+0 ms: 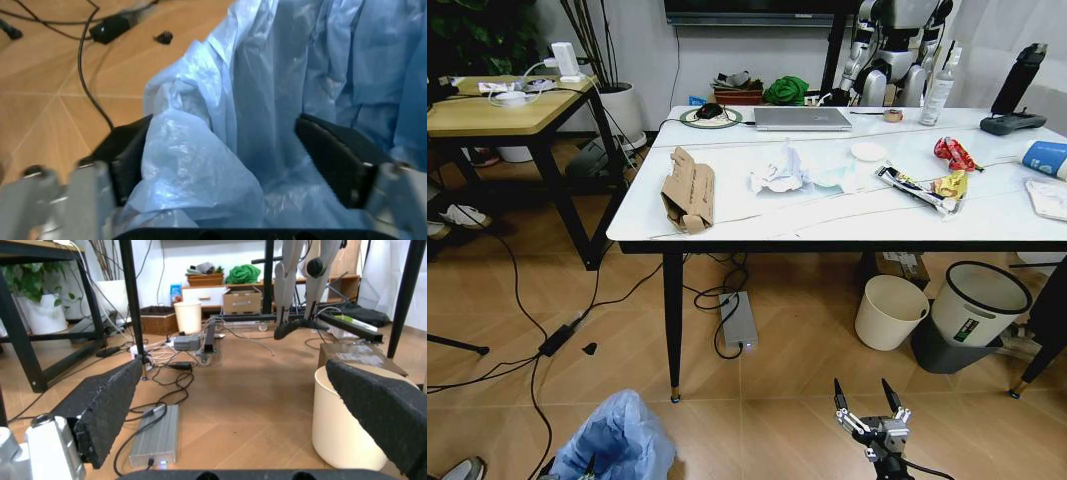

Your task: Pick up the trash bin and place the trash from the table into it.

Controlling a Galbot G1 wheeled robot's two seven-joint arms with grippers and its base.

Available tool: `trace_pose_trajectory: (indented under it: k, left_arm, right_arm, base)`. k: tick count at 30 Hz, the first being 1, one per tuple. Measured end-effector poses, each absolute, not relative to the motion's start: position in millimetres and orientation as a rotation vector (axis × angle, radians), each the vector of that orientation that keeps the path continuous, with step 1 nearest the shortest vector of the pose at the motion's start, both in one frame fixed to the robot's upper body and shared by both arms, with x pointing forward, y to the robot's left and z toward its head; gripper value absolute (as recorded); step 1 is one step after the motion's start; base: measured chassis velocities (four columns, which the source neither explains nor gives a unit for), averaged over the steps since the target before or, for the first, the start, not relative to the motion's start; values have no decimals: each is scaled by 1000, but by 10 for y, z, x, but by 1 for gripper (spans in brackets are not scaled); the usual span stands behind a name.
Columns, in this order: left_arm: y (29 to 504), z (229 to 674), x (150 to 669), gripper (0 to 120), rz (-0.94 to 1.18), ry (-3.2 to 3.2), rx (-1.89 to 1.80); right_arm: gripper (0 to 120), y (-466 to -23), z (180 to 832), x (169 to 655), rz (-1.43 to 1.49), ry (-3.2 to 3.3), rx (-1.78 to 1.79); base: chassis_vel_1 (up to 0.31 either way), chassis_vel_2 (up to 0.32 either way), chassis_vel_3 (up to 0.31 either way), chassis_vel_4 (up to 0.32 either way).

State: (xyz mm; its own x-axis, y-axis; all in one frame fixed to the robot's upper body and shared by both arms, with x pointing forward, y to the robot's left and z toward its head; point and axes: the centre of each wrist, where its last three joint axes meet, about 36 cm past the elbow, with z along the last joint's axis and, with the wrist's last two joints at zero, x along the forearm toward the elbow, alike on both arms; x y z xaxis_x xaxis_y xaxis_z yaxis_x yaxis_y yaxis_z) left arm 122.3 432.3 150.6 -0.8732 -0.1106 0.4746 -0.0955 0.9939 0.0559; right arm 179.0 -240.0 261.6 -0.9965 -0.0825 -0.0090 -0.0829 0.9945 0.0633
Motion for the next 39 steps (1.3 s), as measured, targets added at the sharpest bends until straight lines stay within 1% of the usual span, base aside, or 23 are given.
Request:
trace_pose_trajectory:
  k: [1, 2, 4, 5, 6, 11, 12, 13, 14, 15, 16, 19, 20, 23, 28, 32, 36, 39]
  left_arm:
    - [4332, 1512, 1215, 73, -41, -2636, 146]
    - [4357, 1529, 1202, 67, -36, -2631, 153]
    - [4394, 1558, 1198, 61, -34, -2630, 161]
    - [4412, 1575, 1201, 55, -34, -2633, 164]
    - [4412, 1575, 1201, 55, -34, -2633, 164]
    - [4440, 1618, 1219, 36, -26, -2643, 168]
    - [4438, 1623, 1225, 30, -24, -2645, 168]
    - [4434, 1625, 1227, 27, -22, -2645, 167]
    - [4434, 1625, 1227, 27, -22, -2645, 167]
    - [4432, 1625, 1227, 23, -21, -2645, 166]
    - [4429, 1625, 1226, 16, -19, -2645, 163]
    - [4426, 1620, 1226, 5, -15, -2644, 157]
    - [4426, 1616, 1225, 3, -14, -2644, 155]
    - [4425, 1602, 1220, 0, -10, -2642, 151]
    - [4408, 1596, 1205, 0, -13, -2654, 144]
    - [4343, 1718, 1146, 0, -37, -2721, 74]
    - [4279, 1936, 1115, 0, 0, -2804, -90]
    - [4259, 1985, 1117, 0, 8, -2817, -119]
  right_arm:
    - [100, -2400, 2617, 1792, 100, 3131, -130]
    - [100, -2400, 2619, 1795, 100, 3132, -129]
    - [100, -2399, 2621, 1796, 101, 3133, -130]
    - [100, -2397, 2621, 1796, 102, 3133, -130]
    - [100, -2397, 2621, 1796, 102, 3133, -130]
    - [100, -2383, 2622, 1800, 105, 3133, -135]
    - [100, -2379, 2624, 1801, 106, 3133, -137]
    - [100, -2377, 2628, 1803, 106, 3132, -138]
    - [100, -2377, 2628, 1803, 106, 3132, -138]
    - [100, -2377, 2630, 1804, 106, 3131, -138]
    - [100, -2377, 2635, 1805, 105, 3132, -139]
    - [100, -2377, 2640, 1806, 105, 3132, -139]
    - [100, -2378, 2640, 1806, 105, 3133, -139]
    - [100, -2379, 2640, 1804, 104, 3133, -139]
    - [100, -2382, 2629, 1795, 104, 3137, -137]
    - [100, -2399, 2627, 1794, 99, 3138, -132]
    - [100, -2402, 2628, 1798, 98, 3137, -130]
    - [100, -2400, 2628, 1798, 99, 3137, -131]
  base:
    - [0, 0, 0, 0]
    - [0, 0, 0, 0]
    - [0, 0, 0, 0]
    - [0, 0, 0, 0]
    - [0, 0, 0, 0]
    - [0, 0, 0, 0]
    - [0, 0, 0, 0]
    - [0, 0, 0, 0]
    - [0, 0, 0, 0]
    - [0, 0, 0, 0]
    - [0, 0, 0, 0]
    - [0, 0, 0, 0]
    - [0, 0, 0, 0]
    - [0, 0, 0, 0]
    - [0, 0, 0, 0]
    - [0, 0, 0, 0]
    - [0, 0, 0, 0]
    - [0, 0, 0, 0]
